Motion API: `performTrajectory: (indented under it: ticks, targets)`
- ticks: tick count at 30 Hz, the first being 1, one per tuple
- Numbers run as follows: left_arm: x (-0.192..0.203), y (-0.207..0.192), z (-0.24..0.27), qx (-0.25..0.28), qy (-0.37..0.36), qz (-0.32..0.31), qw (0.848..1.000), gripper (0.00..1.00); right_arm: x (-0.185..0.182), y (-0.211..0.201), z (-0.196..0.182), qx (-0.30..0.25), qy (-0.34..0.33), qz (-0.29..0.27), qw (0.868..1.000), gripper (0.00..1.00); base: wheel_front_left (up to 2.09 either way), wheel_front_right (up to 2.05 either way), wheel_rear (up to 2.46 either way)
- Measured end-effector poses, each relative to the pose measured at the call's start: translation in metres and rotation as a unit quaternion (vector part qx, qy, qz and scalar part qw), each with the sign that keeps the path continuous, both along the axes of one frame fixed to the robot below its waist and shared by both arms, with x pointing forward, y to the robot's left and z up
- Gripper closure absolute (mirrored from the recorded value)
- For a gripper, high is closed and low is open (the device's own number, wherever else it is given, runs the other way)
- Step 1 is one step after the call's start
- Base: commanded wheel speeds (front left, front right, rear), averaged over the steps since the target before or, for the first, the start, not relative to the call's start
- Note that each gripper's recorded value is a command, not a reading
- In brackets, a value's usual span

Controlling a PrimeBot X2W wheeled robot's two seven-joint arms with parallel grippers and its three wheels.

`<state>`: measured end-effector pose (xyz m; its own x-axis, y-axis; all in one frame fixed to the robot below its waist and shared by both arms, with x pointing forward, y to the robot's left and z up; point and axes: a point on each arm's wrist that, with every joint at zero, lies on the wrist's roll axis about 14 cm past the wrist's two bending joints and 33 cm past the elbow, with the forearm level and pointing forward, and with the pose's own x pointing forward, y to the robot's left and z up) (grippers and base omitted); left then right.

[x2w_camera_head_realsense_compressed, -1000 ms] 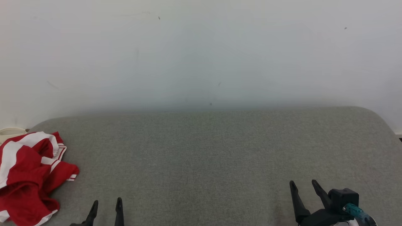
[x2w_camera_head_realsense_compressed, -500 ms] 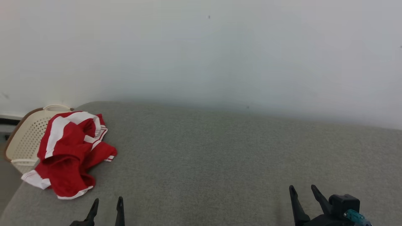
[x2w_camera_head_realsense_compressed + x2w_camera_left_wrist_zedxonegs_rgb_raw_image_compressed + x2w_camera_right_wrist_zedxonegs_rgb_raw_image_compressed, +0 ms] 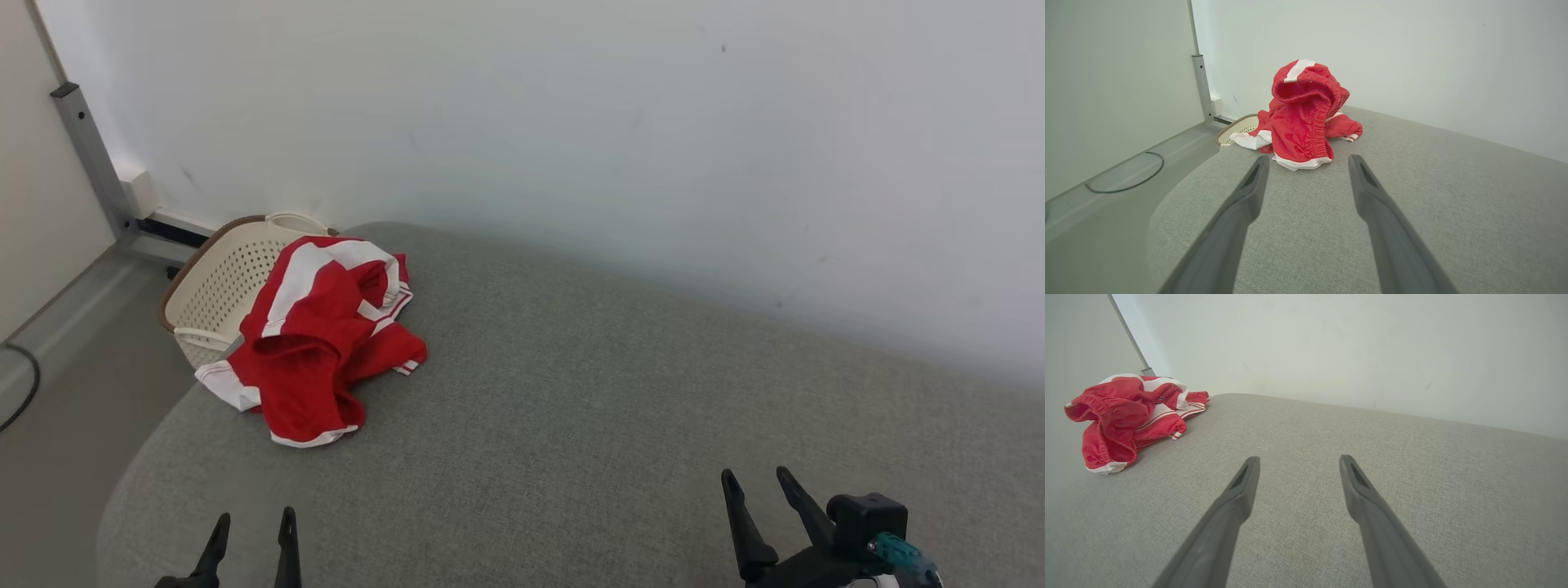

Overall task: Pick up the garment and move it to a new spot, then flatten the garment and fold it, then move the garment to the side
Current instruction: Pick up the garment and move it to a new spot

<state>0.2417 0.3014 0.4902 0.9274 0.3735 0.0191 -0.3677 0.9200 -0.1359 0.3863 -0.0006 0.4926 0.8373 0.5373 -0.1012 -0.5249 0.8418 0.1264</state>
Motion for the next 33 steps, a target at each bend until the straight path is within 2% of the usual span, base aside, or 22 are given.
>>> performTrajectory:
  ticks: [8,12,17,22,31,33]
  targets:
    - [-0.014,0.013,-0.005,-0.005,0.010,0.034,0.999,0.00,0.007,0.027,-0.009,0.000,0.011,0.034,0.999,0.00,0.00,0.00,0.00]
    - [-0.010,0.007,-0.011,-0.013,0.028,0.022,0.999,0.00,0.009,0.033,-0.011,0.001,0.014,0.040,0.999,0.00,0.00,0.00,0.00]
    - [0.023,0.003,-0.002,-0.033,0.034,-0.010,0.999,0.00,0.011,0.030,-0.016,-0.004,0.019,0.036,0.999,0.00,0.00,0.00,0.00]
    - [0.062,0.007,0.009,-0.007,0.085,-0.055,0.995,0.00,0.003,0.024,-0.024,-0.012,0.030,0.033,0.999,0.00,0.00,0.00,0.00]
    - [0.114,0.066,0.065,0.049,0.155,-0.031,0.986,0.00,0.006,0.004,-0.016,-0.051,0.016,0.016,0.998,0.00,0.00,0.00,0.00]
    - [0.127,0.074,0.074,0.045,0.167,-0.026,0.985,0.00,0.011,-0.001,-0.015,-0.057,0.015,0.009,0.998,0.00,0.00,0.00,0.00]
